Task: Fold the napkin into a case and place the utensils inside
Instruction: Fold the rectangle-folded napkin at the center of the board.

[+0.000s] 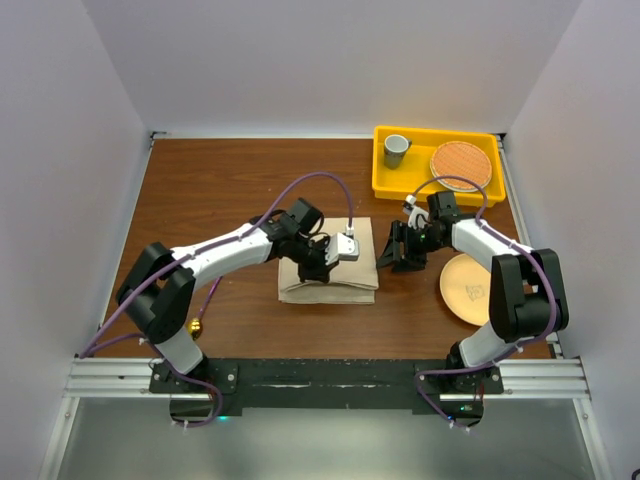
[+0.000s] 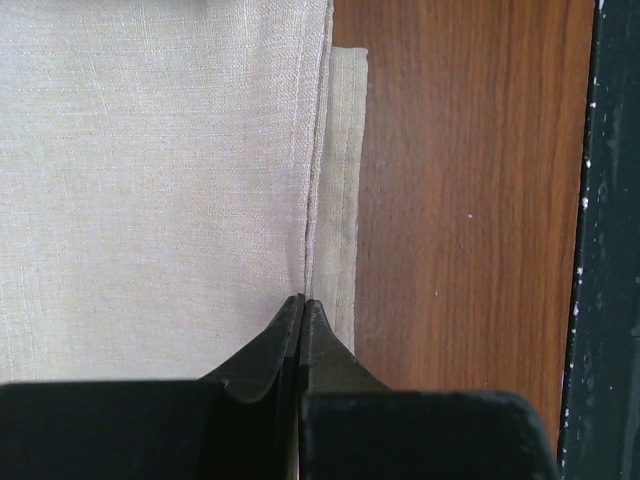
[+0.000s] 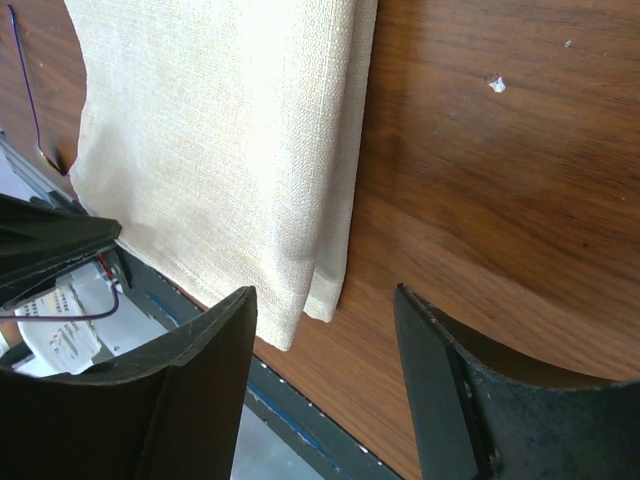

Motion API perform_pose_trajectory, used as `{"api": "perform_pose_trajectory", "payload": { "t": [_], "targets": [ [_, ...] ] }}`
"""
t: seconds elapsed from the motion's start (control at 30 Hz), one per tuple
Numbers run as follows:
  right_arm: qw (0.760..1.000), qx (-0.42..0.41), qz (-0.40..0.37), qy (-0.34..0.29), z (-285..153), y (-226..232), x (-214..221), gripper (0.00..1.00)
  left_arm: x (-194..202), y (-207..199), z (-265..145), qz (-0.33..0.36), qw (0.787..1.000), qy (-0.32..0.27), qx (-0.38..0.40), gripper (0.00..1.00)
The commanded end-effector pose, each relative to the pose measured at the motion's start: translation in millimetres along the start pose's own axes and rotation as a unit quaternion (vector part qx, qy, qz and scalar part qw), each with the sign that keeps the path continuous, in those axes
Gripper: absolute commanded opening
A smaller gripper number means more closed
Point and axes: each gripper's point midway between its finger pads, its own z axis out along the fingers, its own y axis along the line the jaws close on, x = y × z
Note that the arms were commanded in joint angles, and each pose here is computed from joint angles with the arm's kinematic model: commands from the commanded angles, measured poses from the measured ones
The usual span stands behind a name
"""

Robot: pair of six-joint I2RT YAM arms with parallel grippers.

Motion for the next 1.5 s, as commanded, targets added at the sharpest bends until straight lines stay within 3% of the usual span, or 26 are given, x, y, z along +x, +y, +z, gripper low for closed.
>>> {"api": "perform_pose_trajectory", "payload": {
  "t": [0.0, 0.27, 0.6, 1.13, 1.47],
  "targets": [
    [1.000, -0.010, -0.003, -0.009, -4, 6, -7, 0.59, 11, -10, 0, 0.015, 1.000, 0.006, 0.019, 0.00],
    [1.000, -0.007, -0.002, -0.008, -3, 4, -6, 0.54, 31, -9, 13, 0.016, 0.999, 0.023, 0.023, 0.00],
    [1.000, -0.025, 0.011, 0.000, 6, 6, -7, 0.48, 24, -8, 3, 0.044, 0.999, 0.023, 0.018, 0.00],
    [0.999, -0.033, 0.015, 0.004, 7, 8, -8, 0.47, 3, -13, -1, 0.042, 0.999, -0.005, 0.034, 0.00],
    [0.999, -0.030, 0.014, 0.004, 7, 7, -6, 0.47, 11, -21, 5, 0.040, 0.998, -0.003, 0.050, 0.00]
  ]
}}
